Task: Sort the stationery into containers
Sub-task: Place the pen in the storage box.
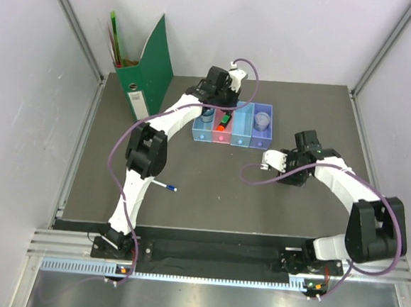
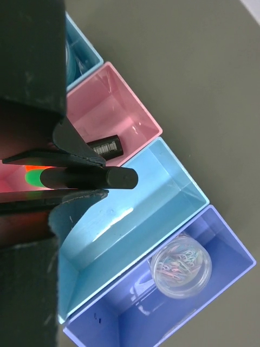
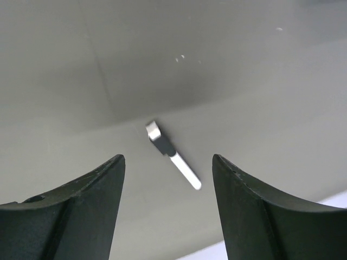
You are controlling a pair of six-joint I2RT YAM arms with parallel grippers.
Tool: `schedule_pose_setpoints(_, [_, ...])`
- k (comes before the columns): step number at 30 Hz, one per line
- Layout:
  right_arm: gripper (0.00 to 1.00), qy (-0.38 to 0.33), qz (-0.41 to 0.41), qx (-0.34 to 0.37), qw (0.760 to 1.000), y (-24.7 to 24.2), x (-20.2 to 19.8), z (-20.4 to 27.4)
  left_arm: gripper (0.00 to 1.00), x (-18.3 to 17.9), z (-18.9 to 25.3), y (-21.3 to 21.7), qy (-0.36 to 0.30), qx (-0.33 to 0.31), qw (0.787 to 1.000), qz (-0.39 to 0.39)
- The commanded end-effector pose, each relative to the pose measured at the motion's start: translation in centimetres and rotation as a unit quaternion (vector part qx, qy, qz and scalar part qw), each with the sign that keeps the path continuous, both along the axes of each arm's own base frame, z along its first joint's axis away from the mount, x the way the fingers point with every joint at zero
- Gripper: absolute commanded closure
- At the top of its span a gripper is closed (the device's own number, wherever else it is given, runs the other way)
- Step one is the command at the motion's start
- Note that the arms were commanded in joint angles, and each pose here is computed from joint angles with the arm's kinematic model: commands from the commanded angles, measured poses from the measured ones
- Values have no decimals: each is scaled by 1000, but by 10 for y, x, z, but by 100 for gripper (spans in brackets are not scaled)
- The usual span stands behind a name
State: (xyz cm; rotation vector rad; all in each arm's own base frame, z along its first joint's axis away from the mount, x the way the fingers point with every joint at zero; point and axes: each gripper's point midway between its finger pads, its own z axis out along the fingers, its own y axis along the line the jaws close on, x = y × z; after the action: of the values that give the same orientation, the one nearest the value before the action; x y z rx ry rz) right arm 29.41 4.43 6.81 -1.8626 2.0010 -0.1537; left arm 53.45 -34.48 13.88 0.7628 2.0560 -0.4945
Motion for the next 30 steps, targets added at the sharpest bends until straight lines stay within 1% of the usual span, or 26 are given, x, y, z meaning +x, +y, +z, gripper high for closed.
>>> schedule_pose_setpoints(1, [36,-26,8,8,1000,9,31,9,100,1,14,-5,20,-39,999,-8])
schedule_pose_setpoints(11, [39,0,5,-16,1000,0,43,-22,100,0,-5,3,49,-40,998,-8])
schedule_pose_setpoints(17, [41,10,-7,-26,1000,-13,41,-28,100,-2,-17,3,67,-40,997,-12])
schedule_pose_setpoints(21, [48,26,-12,-29,999,-19,33,-35,100,-4,-22,1,72,-41,996,-19])
schedule_pose_setpoints(23, [49,31,-16,-29,999,-22,30,-38,100,-4,-25,1,85,-49,995,-10])
schedule_pose_setpoints(24, [53,32,-16,-28,999,-22,29,-40,100,-6,-26,0,88,-49,995,-11])
schedule_pose_setpoints(25, [54,34,-17,-27,999,-22,28,-42,100,-6,-28,0,91,-49,995,-11])
schedule_pose_setpoints(26, [54,34,-17,-26,999,-22,27,-41,99,-7,-29,0,94,-48,994,-12])
schedule_pose_setpoints(27, [58,37,-16,-23,999,-21,24,-43,97,-8,-30,0,94,-47,994,-13])
schedule_pose_setpoints(28, [60,38,-17,-23,999,-21,23,-45,93,-8,-31,2,96,-45,994,-11])
schedule_pose_setpoints(29, [62,40,-16,-23,999,-21,22,-46,88,-8,-33,1,97,-44,994,-12])
schedule_pose_setpoints(30, [66,42,-16,-22,999,-22,20,-47,76,-8,-33,2,98,-43,994,-12])
